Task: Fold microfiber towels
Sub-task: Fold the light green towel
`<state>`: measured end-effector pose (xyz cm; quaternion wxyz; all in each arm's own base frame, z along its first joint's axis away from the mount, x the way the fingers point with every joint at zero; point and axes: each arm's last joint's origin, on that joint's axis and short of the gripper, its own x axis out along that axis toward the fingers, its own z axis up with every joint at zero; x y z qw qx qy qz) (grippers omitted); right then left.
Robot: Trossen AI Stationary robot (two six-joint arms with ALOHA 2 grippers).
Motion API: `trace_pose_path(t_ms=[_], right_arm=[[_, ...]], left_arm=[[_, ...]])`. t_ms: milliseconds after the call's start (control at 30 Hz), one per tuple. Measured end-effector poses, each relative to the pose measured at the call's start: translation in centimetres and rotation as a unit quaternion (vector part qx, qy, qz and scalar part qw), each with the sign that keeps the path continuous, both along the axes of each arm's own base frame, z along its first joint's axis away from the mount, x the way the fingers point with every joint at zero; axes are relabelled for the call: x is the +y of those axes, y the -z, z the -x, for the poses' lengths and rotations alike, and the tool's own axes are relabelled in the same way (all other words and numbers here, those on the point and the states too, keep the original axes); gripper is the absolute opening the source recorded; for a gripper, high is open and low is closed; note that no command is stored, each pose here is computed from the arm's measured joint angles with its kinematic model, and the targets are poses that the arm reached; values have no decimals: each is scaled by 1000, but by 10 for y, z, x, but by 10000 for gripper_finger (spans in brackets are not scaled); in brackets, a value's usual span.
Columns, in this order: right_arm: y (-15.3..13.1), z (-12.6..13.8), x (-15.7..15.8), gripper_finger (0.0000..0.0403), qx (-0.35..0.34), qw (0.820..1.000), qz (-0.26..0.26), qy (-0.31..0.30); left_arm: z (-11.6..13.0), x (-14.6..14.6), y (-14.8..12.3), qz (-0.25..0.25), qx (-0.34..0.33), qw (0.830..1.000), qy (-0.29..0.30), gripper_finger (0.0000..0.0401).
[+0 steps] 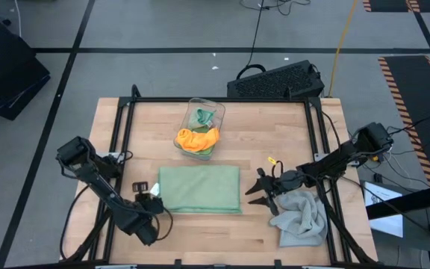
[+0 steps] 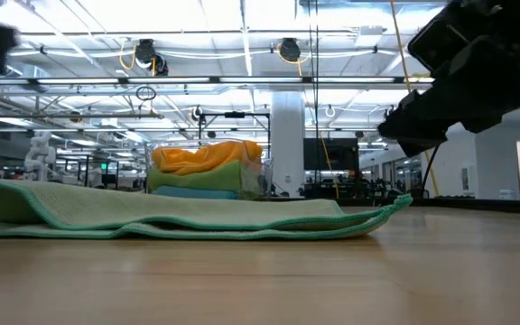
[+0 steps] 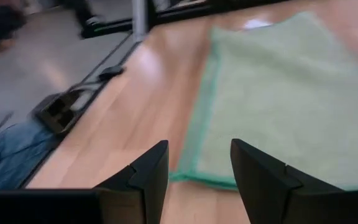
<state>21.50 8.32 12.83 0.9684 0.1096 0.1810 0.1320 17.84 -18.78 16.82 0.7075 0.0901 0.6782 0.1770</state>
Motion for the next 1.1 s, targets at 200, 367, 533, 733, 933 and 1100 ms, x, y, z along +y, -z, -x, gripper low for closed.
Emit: trace_pose_path(t_ms=[200,367,533,733,933,1100], right_arm=[[3,-12,8,157,-7,999,-5,31],[14,-42,19,124,6,999,24,45],[32,-65,19,80,26,997,51,55],[55,-68,12,26,82,995,38,40],[63,-62,14,4,147,989,16,-1],[64,-59,17,3,159,987,2,-32]], left_arm=[[-21,21,-12,-46,-130,990,30,67],[-24,47,8,-13,-138,990,36,52],[-17,59,34,51,-134,989,28,41],[-12,59,41,69,-132,988,27,24],[-1,55,32,116,-107,987,28,4],[7,57,19,137,-118,984,5,10]])
